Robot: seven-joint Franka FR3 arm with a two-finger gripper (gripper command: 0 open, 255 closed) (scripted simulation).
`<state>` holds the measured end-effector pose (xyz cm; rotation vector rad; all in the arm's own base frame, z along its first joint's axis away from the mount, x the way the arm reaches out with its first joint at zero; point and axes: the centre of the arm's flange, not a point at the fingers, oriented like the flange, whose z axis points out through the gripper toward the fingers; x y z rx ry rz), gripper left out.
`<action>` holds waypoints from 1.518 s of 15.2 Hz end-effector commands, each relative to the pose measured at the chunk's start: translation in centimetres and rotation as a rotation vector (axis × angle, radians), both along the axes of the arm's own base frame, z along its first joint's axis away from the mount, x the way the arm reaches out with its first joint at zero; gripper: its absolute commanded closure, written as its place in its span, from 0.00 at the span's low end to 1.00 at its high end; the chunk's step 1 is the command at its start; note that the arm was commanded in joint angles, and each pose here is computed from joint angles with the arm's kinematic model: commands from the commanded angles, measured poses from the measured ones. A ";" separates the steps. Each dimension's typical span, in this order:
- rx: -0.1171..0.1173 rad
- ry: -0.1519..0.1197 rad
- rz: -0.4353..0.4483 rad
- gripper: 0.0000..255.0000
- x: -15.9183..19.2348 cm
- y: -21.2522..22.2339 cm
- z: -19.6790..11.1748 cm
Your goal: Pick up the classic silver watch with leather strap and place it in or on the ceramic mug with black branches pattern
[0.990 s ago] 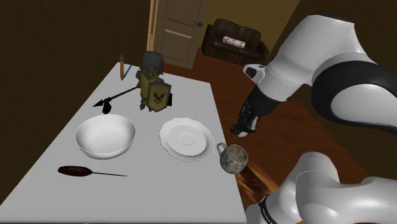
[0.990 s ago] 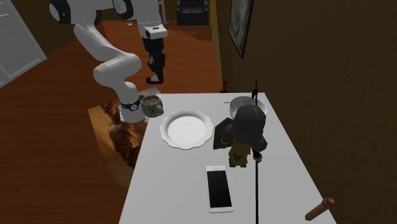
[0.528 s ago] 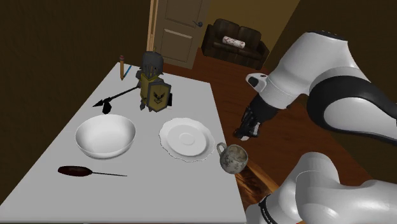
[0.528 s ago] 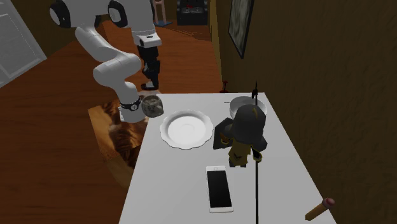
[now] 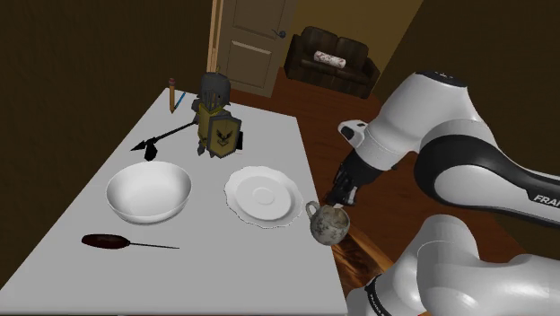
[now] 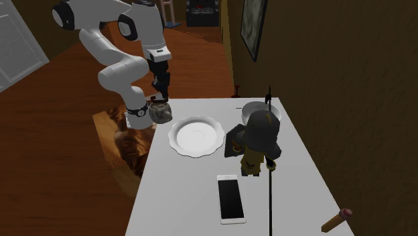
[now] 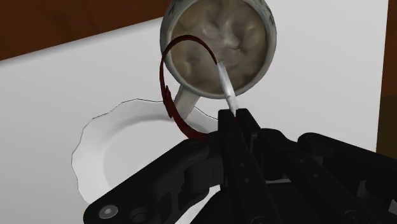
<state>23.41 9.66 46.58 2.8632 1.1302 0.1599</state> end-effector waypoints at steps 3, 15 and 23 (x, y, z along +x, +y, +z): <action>0.000 0.000 0.000 1.00 0.0 0.0 -2.1; 0.000 0.000 0.000 0.00 0.0 0.0 -2.1; 0.000 0.000 0.000 0.00 -0.6 0.1 2.9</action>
